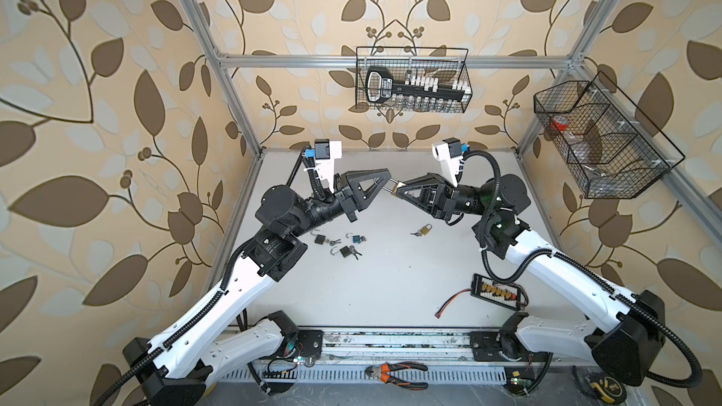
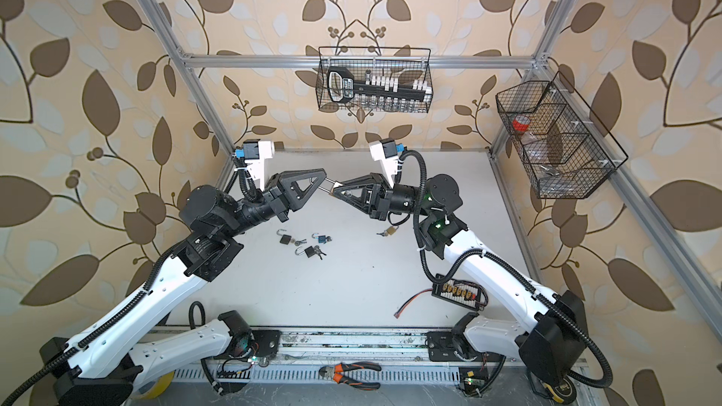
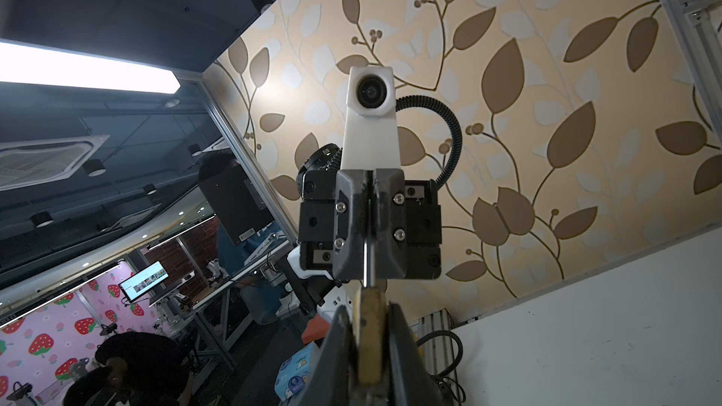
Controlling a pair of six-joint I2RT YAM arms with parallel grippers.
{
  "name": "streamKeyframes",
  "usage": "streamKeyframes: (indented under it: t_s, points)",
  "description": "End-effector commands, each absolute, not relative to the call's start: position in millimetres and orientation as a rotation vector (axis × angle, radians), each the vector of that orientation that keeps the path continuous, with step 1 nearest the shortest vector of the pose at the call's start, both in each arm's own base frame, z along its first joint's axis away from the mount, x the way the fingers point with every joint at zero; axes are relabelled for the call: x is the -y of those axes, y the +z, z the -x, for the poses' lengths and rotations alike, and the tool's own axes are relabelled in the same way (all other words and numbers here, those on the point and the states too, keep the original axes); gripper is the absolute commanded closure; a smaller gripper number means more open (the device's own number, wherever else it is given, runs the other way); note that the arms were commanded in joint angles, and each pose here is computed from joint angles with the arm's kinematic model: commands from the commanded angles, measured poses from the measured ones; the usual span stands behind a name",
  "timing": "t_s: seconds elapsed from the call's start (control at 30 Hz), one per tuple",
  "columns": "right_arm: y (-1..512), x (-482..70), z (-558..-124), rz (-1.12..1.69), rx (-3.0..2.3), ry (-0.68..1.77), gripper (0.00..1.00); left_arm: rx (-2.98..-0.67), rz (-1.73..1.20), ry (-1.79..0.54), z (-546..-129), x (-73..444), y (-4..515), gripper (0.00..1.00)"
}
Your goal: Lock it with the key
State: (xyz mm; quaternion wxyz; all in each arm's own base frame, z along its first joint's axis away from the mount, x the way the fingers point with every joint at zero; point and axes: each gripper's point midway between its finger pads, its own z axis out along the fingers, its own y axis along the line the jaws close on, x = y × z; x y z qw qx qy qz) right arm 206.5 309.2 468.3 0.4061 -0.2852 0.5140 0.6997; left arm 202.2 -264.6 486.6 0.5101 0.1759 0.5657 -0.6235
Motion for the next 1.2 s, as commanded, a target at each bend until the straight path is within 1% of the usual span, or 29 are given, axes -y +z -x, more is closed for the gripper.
streamKeyframes:
  t_s: [0.0,0.13,0.3,0.33,0.4,0.43,0.5,0.57,0.63,0.7,0.9,1.07,1.17]
  points:
    - [499.4,-308.3,-211.9,0.655,-1.177,1.71,1.0,-1.871,-0.674,-1.666,-159.7,319.6,357.0,1.0]
    - [477.0,-295.4,-209.5,0.655,-1.209,1.641,1.0,-1.793,-0.6,-1.584,-168.5,298.8,386.1,1.0]
    - [455.8,-279.3,-199.4,0.679,-1.232,1.574,1.0,-1.691,-0.551,-1.574,-174.2,283.1,423.5,1.0]
    - [453.1,-278.3,-196.0,0.692,-1.233,1.567,0.96,-1.681,-0.554,-1.579,-173.5,283.1,428.5,1.0]
    - [449.9,-275.8,-190.1,0.714,-1.227,1.553,0.7,-1.667,-0.556,-1.587,-172.7,283.0,435.1,1.0]
    - [448.2,-274.1,-187.8,0.721,-1.228,1.539,0.6,-1.662,-0.552,-1.588,-172.8,282.6,437.3,1.0]
    - [443.9,-270.9,-184.9,0.735,-1.236,1.494,0.46,-1.655,-0.544,-1.58,-173.1,281.0,441.3,1.0]
    - [437.7,-266.9,-186.0,0.731,-1.259,1.429,0.36,-1.648,-0.528,-1.562,-173.9,277.6,445.2,1.0]
    - [429.2,-262.9,-189.9,0.726,-1.294,1.349,0.3,-1.645,-0.509,-1.536,-175.2,273.4,447.6,1.0]
    - [420.8,-258.6,-195.9,0.725,-1.335,1.253,0.28,-1.658,-0.483,-1.496,-178.8,269.2,446.7,1.0]
    - [382.1,-242.9,-220.4,0.751,-1.486,0.911,0.27,-1.749,-0.33,-1.317,-200.8,249.9,433.7,1.0]
    - [365.4,-244.0,-224.4,0.802,-1.53,0.807,0.29,-1.778,-0.238,-1.23,-212.2,237.6,428.8,1.0]
    - [362.0,-250.8,-222.6,0.811,-1.527,0.775,0.31,-1.791,-0.192,-1.195,-217.6,232.1,425.8,1.0]
